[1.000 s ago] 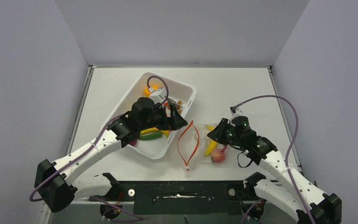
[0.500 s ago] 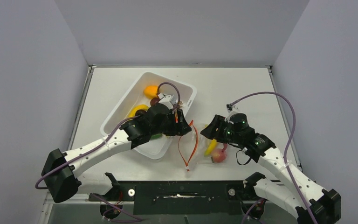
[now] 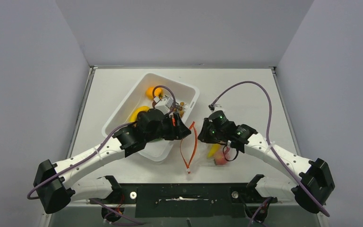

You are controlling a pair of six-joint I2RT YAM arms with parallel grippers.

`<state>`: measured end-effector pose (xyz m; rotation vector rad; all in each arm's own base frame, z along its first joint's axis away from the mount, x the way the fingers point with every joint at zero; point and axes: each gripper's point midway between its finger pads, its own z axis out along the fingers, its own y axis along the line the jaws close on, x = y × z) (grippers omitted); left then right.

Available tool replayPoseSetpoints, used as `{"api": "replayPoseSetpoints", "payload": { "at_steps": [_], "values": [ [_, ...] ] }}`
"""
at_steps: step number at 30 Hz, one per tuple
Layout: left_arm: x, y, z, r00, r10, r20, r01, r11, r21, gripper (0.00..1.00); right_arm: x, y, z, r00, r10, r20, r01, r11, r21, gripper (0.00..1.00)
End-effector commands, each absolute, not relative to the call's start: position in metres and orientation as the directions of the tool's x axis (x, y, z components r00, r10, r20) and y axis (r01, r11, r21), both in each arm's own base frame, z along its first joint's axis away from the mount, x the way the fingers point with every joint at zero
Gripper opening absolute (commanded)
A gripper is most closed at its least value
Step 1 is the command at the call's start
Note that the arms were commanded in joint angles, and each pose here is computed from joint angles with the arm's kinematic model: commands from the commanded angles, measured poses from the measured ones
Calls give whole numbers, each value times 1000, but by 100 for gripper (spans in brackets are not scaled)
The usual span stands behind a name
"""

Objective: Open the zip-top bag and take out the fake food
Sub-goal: Pick up the fake fruit from the zipper food storage bag.

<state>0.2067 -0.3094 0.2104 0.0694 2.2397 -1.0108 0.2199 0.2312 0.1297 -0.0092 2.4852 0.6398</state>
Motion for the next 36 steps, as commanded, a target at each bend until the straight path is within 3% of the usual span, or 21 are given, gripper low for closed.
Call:
{"api": "replayPoseSetpoints", "payload": {
  "at_steps": [1, 3, 5, 13, 16, 20, 23, 26, 29, 36],
  "values": [
    [203, -328, 224, -772, -211, -600, 361, 631, -687, 53, 227, 213, 148, -768, 174, -616, -108, 913, 393, 8],
    [202, -332, 219, -777, -205, -595, 361, 630, -688, 53, 226, 210, 151, -754, 189, -630, -115, 905, 409, 1],
    [202, -335, 216, -781, -202, -591, 360, 628, -690, 53, 224, 210, 154, -745, 195, -637, -127, 897, 423, 0],
    [208, -326, 229, -729, -288, -621, 329, 648, -687, 49, 233, 247, 184, -728, 137, -672, -274, 840, 468, 51],
    [210, -309, 231, -701, -327, -634, 293, 678, -674, 49, 234, 251, 170, -751, 96, -653, -262, 865, 428, 60],
    [208, -286, 237, -663, -387, -641, 254, 689, -679, 49, 230, 250, 146, -785, 40, -618, -231, 907, 352, 62],
    [205, -276, 241, -644, -412, -644, 255, 678, -689, 49, 229, 245, 133, -802, 17, -597, -204, 932, 300, 56],
    [202, -279, 240, -652, -399, -645, 274, 670, -690, 49, 231, 240, 137, -786, 32, -618, -186, 940, 285, 30],
    [199, -294, 236, -681, -355, -640, 314, 648, -694, 49, 231, 233, 145, -760, 74, -646, -167, 938, 305, 11],
    [193, -348, 223, -754, -222, -618, 405, 584, -703, 50, 222, 221, 170, -708, 198, -677, -161, 889, 429, 0]
  ]
}}
